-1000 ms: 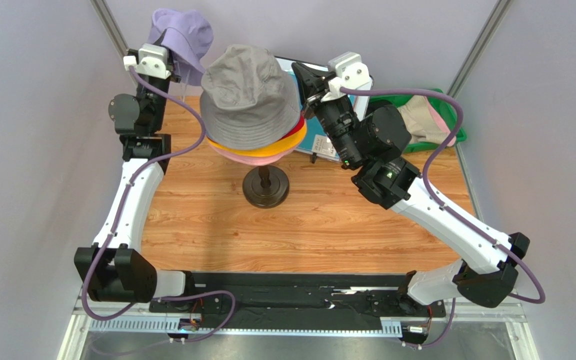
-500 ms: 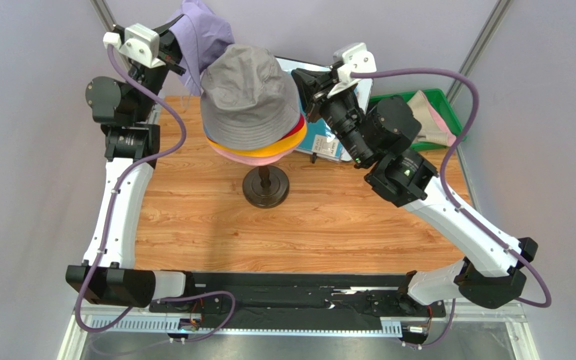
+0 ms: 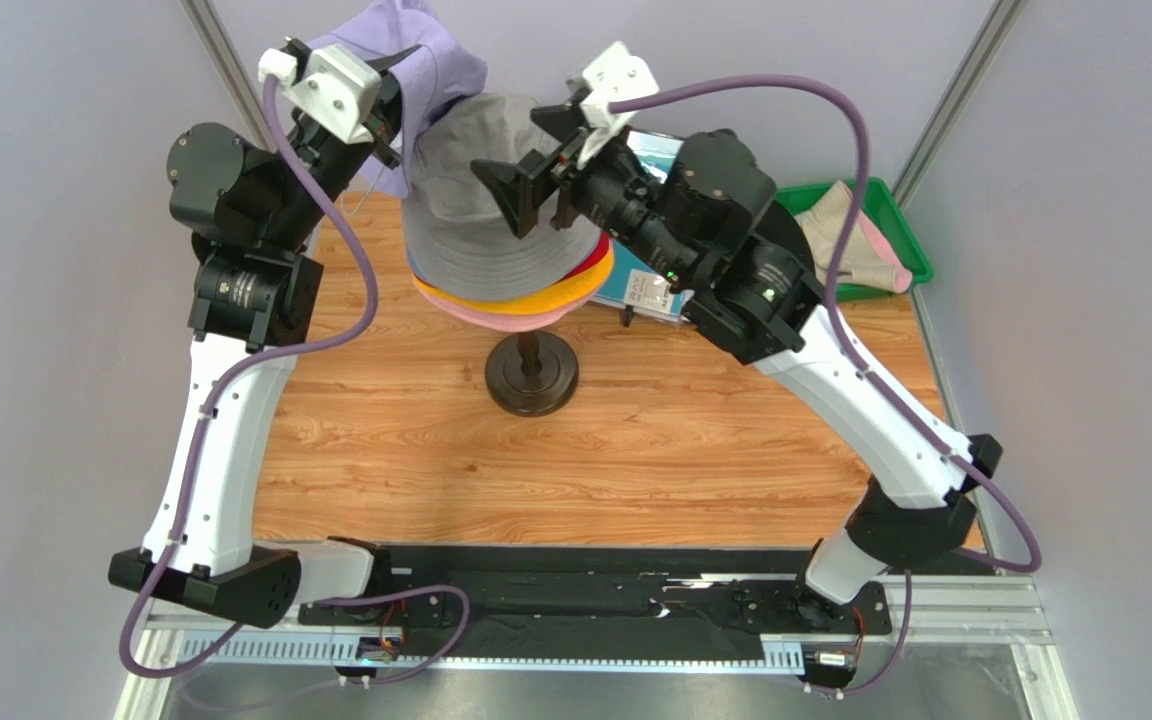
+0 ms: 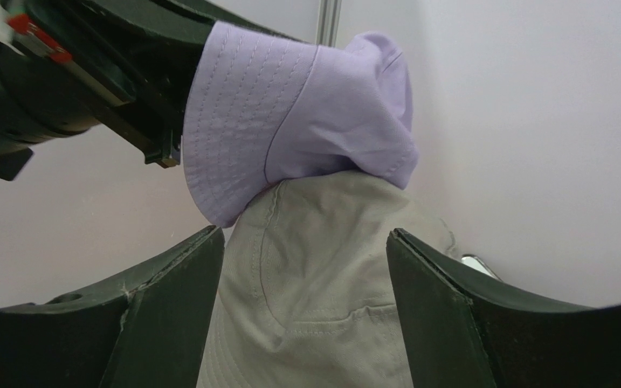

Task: Stack the hats
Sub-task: Stack the hat on the hat.

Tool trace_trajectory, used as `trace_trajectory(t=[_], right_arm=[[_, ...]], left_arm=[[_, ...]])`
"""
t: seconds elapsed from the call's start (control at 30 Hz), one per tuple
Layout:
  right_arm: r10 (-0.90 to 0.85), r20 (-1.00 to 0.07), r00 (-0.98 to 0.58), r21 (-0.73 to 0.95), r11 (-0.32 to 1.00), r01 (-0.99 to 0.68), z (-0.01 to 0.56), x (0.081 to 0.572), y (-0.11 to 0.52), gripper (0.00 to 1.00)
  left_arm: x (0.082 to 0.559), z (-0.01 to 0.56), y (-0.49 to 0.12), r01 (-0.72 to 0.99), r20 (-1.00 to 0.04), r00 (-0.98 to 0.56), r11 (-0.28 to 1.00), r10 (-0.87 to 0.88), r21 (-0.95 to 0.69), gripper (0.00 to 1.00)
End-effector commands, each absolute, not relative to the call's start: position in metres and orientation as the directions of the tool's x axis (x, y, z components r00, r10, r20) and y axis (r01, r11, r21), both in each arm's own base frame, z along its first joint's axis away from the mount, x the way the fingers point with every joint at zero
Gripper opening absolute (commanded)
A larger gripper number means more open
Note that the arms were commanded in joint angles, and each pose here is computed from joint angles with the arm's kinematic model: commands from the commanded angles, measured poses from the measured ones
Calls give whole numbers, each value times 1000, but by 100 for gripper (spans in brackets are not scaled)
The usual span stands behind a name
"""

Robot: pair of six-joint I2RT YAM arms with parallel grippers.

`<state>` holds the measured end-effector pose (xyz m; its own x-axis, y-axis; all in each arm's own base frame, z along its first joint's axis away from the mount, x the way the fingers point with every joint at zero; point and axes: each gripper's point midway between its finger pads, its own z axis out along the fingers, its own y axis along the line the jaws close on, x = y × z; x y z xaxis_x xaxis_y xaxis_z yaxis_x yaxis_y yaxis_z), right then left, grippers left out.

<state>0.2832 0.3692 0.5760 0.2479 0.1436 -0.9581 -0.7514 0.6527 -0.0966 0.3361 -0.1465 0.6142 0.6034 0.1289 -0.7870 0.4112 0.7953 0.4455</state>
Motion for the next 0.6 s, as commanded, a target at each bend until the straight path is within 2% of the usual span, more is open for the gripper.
trace_trajectory(t=[0.0, 0.17, 0.4, 0.57], right_arm=[[188, -960, 210, -55, 604, -795, 578, 279, 384, 78], [213, -957, 200, -47, 562, -826, 573, 267, 409, 77], [220, -953, 208, -62, 532, -844, 565, 255, 444, 77], [231, -939, 253, -70, 594, -802, 574, 263, 453, 76]], left_arm=[[305, 635, -145, 340, -730, 655, 787, 195, 515, 0], [308, 647, -136, 246, -713, 650, 814, 264, 526, 0], [304, 651, -137, 237, -723, 638, 826, 265, 511, 0], [290, 655, -134, 238, -725, 642, 834, 249, 497, 0]])
